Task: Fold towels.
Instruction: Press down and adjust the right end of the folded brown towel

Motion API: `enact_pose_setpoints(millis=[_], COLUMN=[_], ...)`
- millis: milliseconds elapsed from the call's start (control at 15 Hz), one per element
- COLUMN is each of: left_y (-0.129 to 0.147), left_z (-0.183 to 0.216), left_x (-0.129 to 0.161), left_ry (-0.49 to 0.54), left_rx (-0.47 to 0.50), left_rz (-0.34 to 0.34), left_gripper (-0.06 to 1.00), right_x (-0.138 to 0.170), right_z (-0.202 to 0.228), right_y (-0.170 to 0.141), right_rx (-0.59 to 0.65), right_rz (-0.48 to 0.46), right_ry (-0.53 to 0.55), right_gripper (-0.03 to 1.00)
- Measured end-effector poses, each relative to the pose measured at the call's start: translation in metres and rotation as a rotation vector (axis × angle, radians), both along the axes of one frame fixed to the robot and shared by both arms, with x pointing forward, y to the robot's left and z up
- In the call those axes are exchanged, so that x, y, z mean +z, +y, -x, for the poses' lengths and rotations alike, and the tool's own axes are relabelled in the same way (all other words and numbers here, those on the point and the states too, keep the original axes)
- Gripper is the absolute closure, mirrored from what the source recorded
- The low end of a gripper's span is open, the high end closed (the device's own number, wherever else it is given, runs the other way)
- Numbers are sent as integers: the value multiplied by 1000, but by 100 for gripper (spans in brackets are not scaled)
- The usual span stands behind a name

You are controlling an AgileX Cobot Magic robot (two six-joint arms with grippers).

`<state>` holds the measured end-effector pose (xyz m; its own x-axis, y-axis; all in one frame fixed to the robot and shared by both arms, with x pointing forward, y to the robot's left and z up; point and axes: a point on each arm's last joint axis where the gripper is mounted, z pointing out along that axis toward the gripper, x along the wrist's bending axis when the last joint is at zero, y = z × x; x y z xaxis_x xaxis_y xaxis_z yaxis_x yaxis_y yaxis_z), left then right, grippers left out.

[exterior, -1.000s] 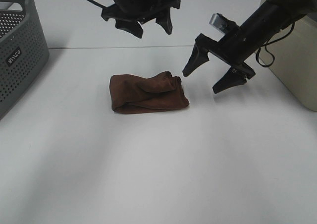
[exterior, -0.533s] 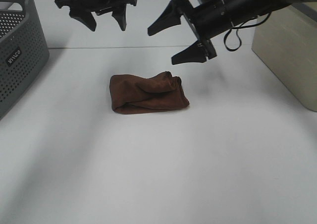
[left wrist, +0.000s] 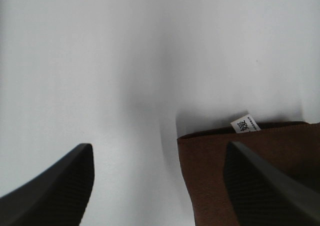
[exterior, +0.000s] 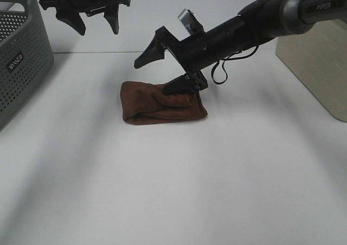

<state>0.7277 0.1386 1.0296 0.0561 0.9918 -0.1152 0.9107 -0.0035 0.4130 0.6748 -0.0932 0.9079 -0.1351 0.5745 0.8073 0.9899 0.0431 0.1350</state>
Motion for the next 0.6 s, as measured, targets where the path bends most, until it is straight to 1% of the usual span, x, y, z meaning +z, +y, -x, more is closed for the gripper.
enact_pose_setpoints(millis=[67,133,333,467,533,600], left_y=[0,0,-1,0,0,1], left_z=[0,0,0,1,3,6], left_x=[0,0,0,2,8,19], left_ry=[-1,-1,-1,-7,-19,-40], left_rx=[-6,-18,-37,-57,-72,-80], left_rz=[-3,-9,-8,-16,-20,-18], left_gripper=[25,25,25,25,25,25], right_x=[-3,-5,-13,-15,-15,-10], right_z=[-2,-7,-13,-11,-10,-8], right_y=[-5,-17,-48,-53,-52,-53], right_rx=[-8,-24,-34,4,19,43], right_rz=[5,24,122,168,174,186], right_ry=[4,4,0,-4,-4,-12], right_gripper=[7,7,7,7,7,7])
